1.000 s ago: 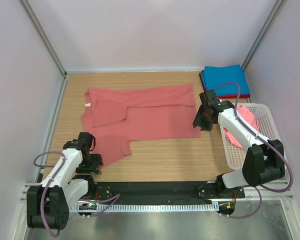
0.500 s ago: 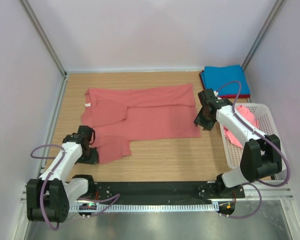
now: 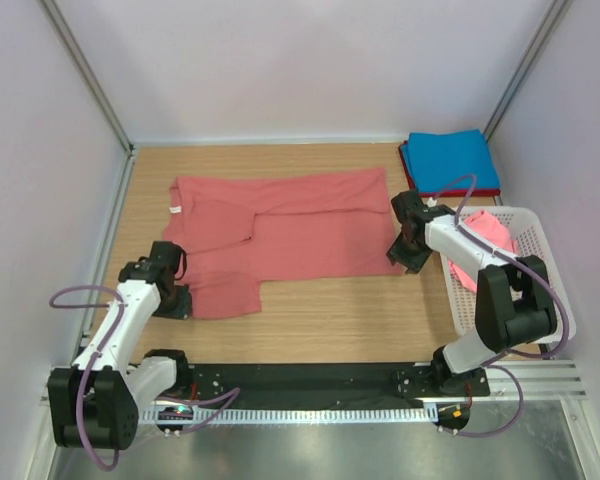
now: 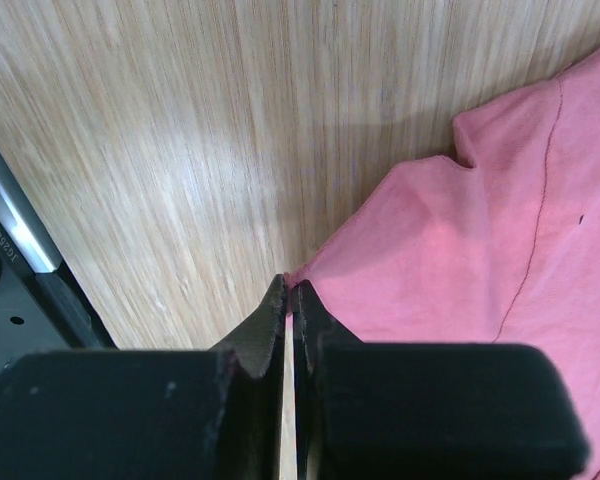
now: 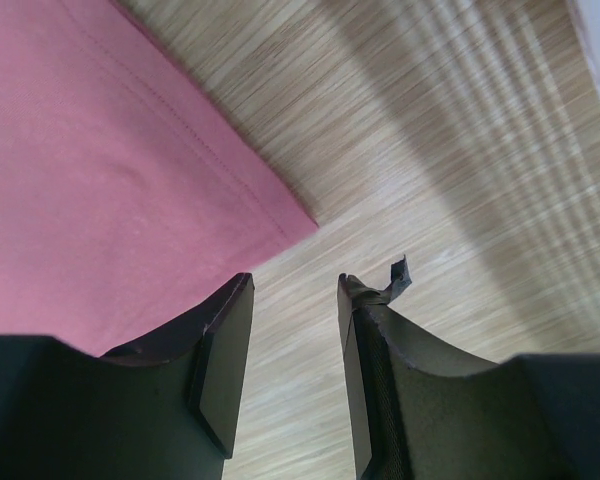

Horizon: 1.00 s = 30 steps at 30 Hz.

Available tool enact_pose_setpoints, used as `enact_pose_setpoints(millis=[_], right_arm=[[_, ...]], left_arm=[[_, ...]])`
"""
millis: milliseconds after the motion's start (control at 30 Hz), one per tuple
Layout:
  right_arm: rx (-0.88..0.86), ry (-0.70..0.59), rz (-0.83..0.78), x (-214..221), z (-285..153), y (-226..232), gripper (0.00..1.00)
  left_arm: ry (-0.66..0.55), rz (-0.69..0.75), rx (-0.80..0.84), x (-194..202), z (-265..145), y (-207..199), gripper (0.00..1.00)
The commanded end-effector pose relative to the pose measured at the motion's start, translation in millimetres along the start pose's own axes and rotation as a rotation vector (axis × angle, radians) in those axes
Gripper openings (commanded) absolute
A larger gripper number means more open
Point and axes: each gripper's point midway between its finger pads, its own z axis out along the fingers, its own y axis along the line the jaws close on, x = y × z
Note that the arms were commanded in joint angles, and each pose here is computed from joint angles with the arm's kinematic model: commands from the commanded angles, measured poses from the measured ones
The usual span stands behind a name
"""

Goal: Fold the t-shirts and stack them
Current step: Fold the tshirt

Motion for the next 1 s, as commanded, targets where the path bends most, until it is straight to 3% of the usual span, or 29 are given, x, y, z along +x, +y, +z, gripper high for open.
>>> enact_pose_setpoints(millis=[0,500,633,667,733,967], right_arm=[[0.010,-0.044,0.065,-8.8,15.6,7.9,0.46],[0.105,-0.059,0.100,-6.3,51.7,1.5,0.44],[0.116,-0.070,0.108,-8.4,52.6,0.4,0.30],[0.117,-0.077,0.107,-9.8,51.5,-0.2,0.17],[0.102,-0.093,0.103,-15.4,46.1,3.2,0.04],[0.072,-0.137,0.036,-39.1,29.4,19.4,0.01]], left_arm=[[-0.040,-0.021,0.011,-9.6,-9.0,-3.8,0.00],[-0.037,-0.021,0.062,-11.6,-19.6,-26.3,0.00],[-0.040,-0.020,0.078,-12.9,-22.4,-32.5,0.00],[-0.044,-0.018,0.081,-13.6,-23.0,-34.0,0.00],[-0.064,-0.008,0.093,-18.7,-28.6,-39.5,0.00],[-0.116,0.019,0.147,-30.9,-42.0,-70.4,0.00]])
